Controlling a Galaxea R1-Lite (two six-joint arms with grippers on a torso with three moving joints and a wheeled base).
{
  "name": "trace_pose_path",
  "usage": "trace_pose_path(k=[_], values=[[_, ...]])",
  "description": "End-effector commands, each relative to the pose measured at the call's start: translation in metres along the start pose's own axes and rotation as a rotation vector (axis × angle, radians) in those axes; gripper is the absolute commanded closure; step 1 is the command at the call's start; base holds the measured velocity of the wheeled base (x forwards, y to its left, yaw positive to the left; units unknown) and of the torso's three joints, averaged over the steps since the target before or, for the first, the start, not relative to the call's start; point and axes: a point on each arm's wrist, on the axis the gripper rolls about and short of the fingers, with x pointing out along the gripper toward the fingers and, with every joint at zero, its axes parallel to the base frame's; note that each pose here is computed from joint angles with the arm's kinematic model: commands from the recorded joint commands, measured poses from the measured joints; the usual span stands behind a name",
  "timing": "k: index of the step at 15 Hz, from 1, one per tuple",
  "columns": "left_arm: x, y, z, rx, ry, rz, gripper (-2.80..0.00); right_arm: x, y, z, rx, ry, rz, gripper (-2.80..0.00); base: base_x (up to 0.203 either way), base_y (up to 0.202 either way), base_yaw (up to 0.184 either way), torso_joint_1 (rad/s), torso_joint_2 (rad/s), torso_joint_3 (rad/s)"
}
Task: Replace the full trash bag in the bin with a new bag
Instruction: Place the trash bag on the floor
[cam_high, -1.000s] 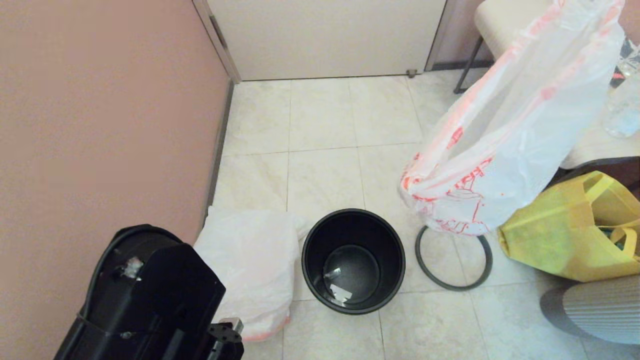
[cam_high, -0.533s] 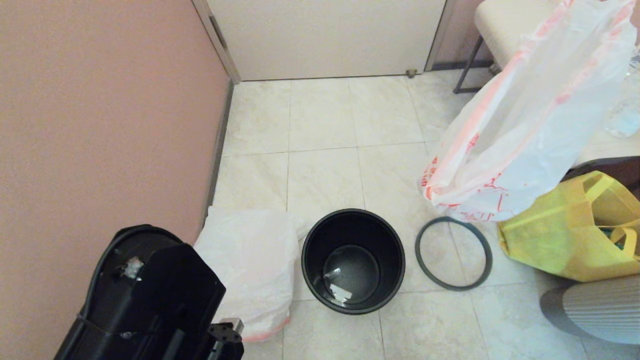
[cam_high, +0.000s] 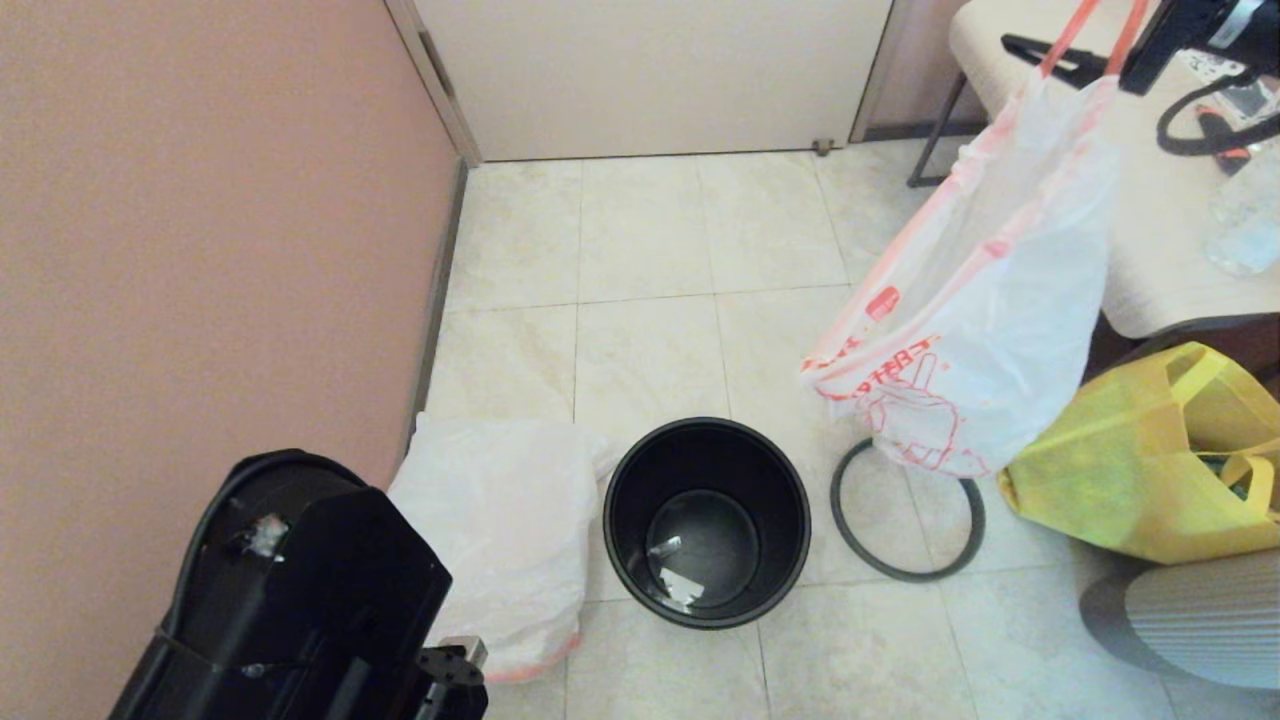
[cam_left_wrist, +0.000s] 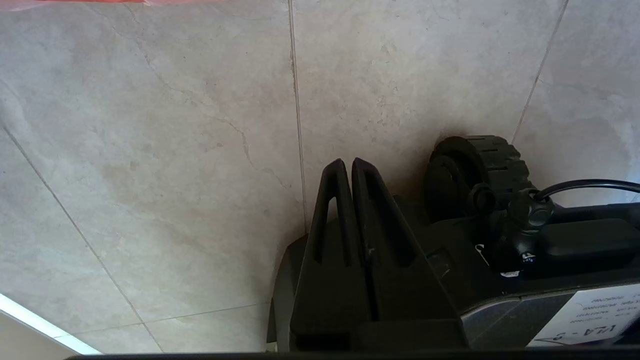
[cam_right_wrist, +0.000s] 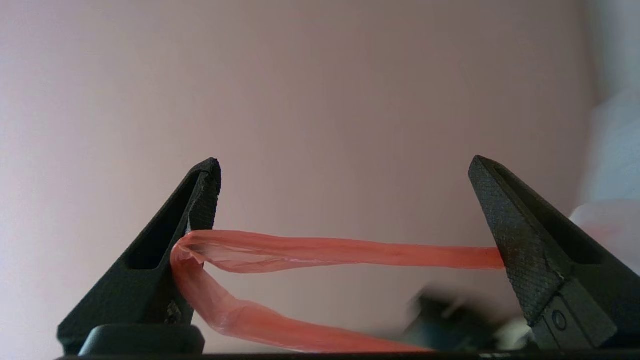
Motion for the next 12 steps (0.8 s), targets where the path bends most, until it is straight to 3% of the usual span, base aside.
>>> trace_pose_path(k=[1, 3, 4, 6, 7, 8, 9, 10, 11, 12], values=[[-0.006, 0.003, -0.005, 0.001, 0.026, 0.013, 0.0, 0.009, -0.055, 0.017, -0.019, -0.063, -0.113, -2.8, 0.0, 0.0, 0.0, 0.0, 0.0, 0.0], [-0.006, 0.003, -0.005, 0.001, 0.026, 0.013, 0.0, 0.018, -0.1, 0.015, -0.17, -0.116, -0.313, -2.8, 0.0, 0.0, 0.0, 0.0, 0.0, 0.0], [-0.006, 0.003, -0.005, 0.002, 0.026, 0.012, 0.0, 0.025, -0.123, 0.011, -0.271, -0.17, -0.457, -2.8, 0.0, 0.0, 0.0, 0.0, 0.0, 0.0], [-0.005, 0.002, -0.008, 0.011, 0.035, 0.017, 0.0, 0.039, -0.164, 0.003, -0.508, -0.275, -0.789, -2.8, 0.0, 0.0, 0.0, 0.0, 0.0, 0.0], [-0.005, 0.002, -0.008, 0.014, 0.036, 0.018, 0.0, 0.043, -0.188, 0.001, -0.663, -0.304, -0.993, -2.8, 0.0, 0.0, 0.0, 0.0, 0.0, 0.0], [-0.005, 0.002, -0.008, 0.014, 0.036, 0.017, 0.0, 0.046, -0.211, -0.001, -0.812, -0.284, -1.198, -2.8, 0.0, 0.0, 0.0, 0.0, 0.0, 0.0], [-0.005, 0.002, -0.008, 0.014, 0.036, 0.017, 0.0, 0.048, -0.231, -0.005, -0.905, -0.228, -1.344, -2.8, 0.0, 0.0, 0.0, 0.0, 0.0, 0.0], [-0.005, 0.002, -0.008, 0.016, 0.038, 0.019, 0.0, 0.048, -0.236, -0.009, -0.934, -0.185, -1.405, -2.8, 0.0, 0.0, 0.0, 0.0, 0.0, 0.0], [-0.005, 0.002, -0.008, 0.021, 0.038, 0.022, 0.0, 0.049, -0.226, -0.013, -0.943, -0.155, -1.416, -2.8, 0.0, 0.0, 0.0, 0.0, 0.0, 0.0], [-0.004, 0.002, -0.009, 0.024, 0.039, 0.023, 0.0, 0.048, -0.201, -0.02, -0.966, -0.129, -1.423, -2.8, 0.0, 0.0, 0.0, 0.0, 0.0, 0.0]])
